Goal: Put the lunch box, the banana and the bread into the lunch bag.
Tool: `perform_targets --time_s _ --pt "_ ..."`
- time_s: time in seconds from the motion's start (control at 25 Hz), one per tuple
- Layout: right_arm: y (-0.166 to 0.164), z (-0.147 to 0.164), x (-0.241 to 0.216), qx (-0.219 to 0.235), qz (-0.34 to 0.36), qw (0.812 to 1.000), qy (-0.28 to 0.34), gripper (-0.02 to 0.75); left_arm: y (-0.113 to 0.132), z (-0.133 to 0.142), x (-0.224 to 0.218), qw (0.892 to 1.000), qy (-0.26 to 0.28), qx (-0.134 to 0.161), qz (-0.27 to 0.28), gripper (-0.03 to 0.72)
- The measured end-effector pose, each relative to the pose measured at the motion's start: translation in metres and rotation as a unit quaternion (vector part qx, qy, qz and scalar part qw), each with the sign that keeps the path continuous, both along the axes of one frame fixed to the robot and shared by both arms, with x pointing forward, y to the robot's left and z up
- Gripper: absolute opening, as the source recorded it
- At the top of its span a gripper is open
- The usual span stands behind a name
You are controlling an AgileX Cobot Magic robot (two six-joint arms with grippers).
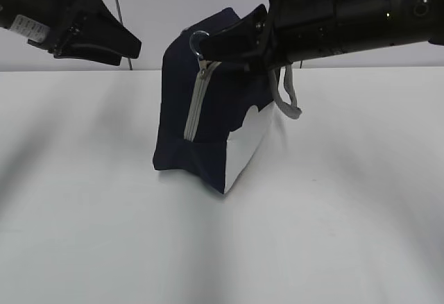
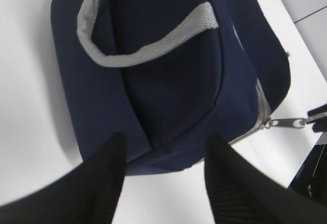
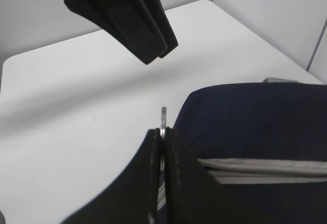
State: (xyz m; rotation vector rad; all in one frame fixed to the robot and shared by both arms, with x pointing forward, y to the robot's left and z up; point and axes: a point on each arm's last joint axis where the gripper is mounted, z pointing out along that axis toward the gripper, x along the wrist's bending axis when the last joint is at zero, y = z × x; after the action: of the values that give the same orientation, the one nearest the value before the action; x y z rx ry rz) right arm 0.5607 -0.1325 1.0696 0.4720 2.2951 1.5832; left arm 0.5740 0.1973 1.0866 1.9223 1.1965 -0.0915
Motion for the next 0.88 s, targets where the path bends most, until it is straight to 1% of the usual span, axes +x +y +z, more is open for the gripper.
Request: perform_targets --time_s 0.12,0.16,0.32,0.44,0.64,0.76,0.88 --pt "0.001 0.010 0.002 0.005 0.003 1.000 -0.007 -0.016 -0.004 -0.002 0.002 1.000 -0.005 -0.018 -0.022 0.361" --pt "0.001 0.012 0.002 0.006 0.004 1.000 -0.005 -0.016 -0.005 -0.003 0.002 0.999 -0.008 -0.020 -0.031 0.361" --pt "0.001 0.010 -0.002 -0.013 0.019 1.000 0.019 -0.016 -0.007 -0.005 0.000 0.998 -0.015 -0.017 -0.065 0.361" --pt "0.000 0.007 -0.003 -0.025 0.017 0.999 0.034 -0.016 -0.008 -0.009 -0.001 0.995 -0.019 -0.014 -0.092 0.361" --pt "-0.005 0.008 0.006 -0.028 -0.039 0.999 0.023 -0.016 -0.012 -0.022 0.003 0.989 -0.026 -0.020 -0.142 0.361" --pt "-0.008 0.009 0.011 -0.021 -0.074 0.997 0.018 -0.016 -0.013 -0.027 0.005 0.987 -0.032 -0.027 -0.154 0.361" --pt "-0.008 0.008 0.014 -0.015 -0.087 0.996 0.021 -0.016 -0.014 -0.027 0.007 0.987 -0.042 -0.031 -0.155 0.361"
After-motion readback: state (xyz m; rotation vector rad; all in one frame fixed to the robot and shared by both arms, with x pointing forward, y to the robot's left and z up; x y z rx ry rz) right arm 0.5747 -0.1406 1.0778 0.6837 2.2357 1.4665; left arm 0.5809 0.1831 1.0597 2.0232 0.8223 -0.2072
